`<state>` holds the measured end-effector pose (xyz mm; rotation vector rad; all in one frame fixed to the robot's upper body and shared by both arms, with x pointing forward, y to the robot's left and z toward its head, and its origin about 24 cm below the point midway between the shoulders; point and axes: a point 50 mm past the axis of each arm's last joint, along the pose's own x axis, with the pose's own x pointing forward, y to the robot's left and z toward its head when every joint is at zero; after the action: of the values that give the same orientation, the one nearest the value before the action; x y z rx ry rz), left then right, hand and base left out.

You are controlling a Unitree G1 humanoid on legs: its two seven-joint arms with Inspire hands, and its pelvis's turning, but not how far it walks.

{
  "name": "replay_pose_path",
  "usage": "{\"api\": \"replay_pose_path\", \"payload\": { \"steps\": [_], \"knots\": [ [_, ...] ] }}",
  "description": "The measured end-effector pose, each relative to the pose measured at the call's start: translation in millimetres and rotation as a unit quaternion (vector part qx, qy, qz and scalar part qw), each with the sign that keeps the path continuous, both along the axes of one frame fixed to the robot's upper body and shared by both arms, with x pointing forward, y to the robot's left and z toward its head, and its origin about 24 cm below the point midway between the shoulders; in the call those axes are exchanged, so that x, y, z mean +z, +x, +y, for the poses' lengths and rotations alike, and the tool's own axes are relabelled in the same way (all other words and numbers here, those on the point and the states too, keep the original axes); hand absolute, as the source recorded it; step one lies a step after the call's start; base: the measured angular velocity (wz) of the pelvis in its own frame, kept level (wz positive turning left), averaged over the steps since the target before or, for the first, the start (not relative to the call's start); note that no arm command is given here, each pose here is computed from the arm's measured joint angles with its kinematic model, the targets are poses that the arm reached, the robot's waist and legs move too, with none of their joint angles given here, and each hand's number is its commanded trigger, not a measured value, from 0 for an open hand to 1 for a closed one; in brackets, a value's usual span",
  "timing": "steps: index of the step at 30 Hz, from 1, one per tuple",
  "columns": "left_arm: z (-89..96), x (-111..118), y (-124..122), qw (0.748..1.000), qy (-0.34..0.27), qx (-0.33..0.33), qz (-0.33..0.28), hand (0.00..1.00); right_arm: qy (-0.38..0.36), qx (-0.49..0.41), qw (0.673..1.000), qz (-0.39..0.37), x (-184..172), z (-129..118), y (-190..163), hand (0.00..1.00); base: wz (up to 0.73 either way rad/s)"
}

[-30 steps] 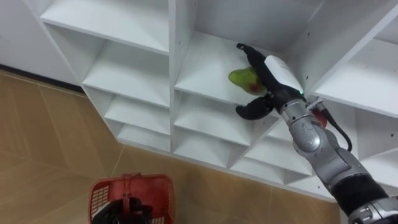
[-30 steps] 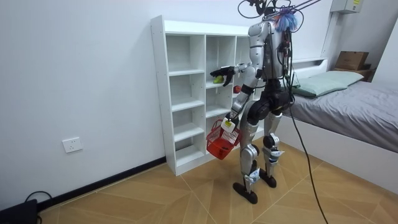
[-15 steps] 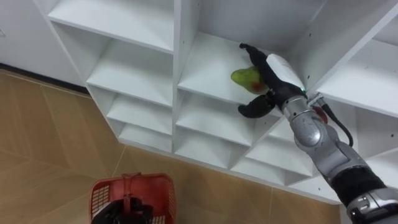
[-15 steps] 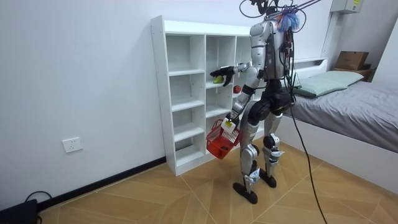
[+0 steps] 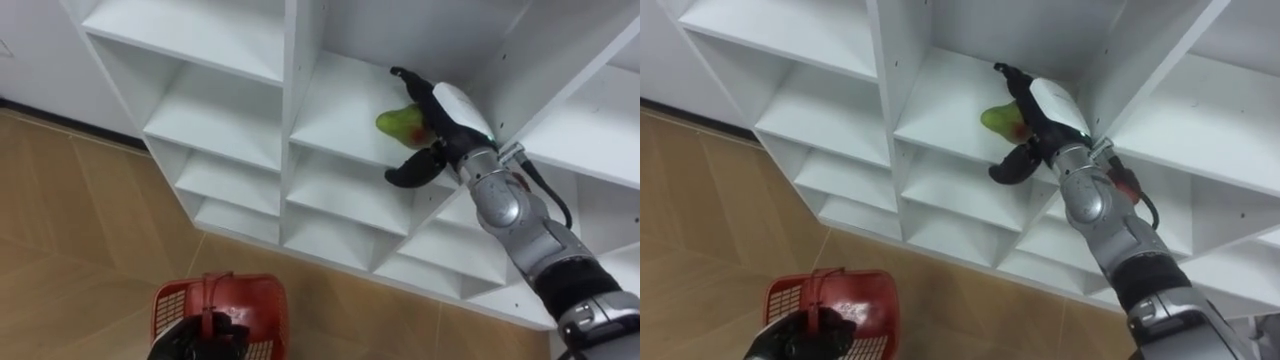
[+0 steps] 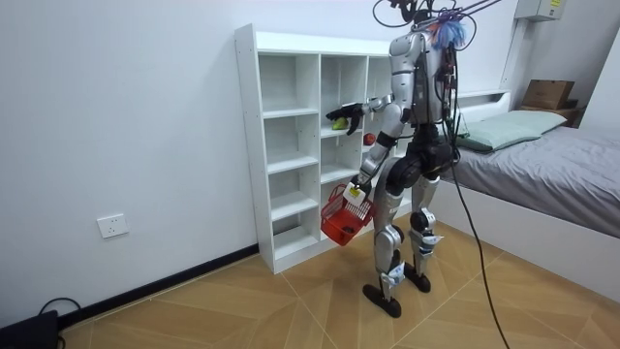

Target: Collect fruits from the closet

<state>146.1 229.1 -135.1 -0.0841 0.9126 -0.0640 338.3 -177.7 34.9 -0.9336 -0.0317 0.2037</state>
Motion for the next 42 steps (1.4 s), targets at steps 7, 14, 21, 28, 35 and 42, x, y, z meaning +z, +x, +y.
{"api": "replay_pose_path", "payload": {
  "steps": [7,14,21,28,35,42],
  "knots": [
    [-0.8,-0.3,-0.2,1.0,0.0,-0.004,0.001,1.0,0.002,-0.008,1.0,0.012,-1.3,-5.0,1.1,0.65,0.03],
    [0.4,-0.2,-0.6,1.0,0.002,-0.004,0.003,1.0,-0.002,0.003,0.999,0.036,-3.4,-7.0,0.6,1.0,0.03],
    [3.8,0.4,0.6,1.0,0.005,-0.004,0.01,1.0,0.038,-0.03,0.997,0.054,-4.9,-14.1,2.1,1.0,0.05],
    [7.6,0.8,-0.3,1.0,0.009,-0.002,0.015,1.0,0.074,-0.055,0.993,0.076,-6.0,-22.8,4.2,1.0,0.04],
    [7.0,0.6,-0.1,1.0,0.009,-0.002,0.016,1.0,0.089,-0.058,0.991,0.076,-3.1,-22.3,6.6,1.0,0.0],
    [3.6,0.2,2.1,1.0,0.014,0.006,0.013,1.0,0.089,-0.063,0.992,0.07,-3.5,-22.0,6.1,1.0,0.0]
  ]
}}
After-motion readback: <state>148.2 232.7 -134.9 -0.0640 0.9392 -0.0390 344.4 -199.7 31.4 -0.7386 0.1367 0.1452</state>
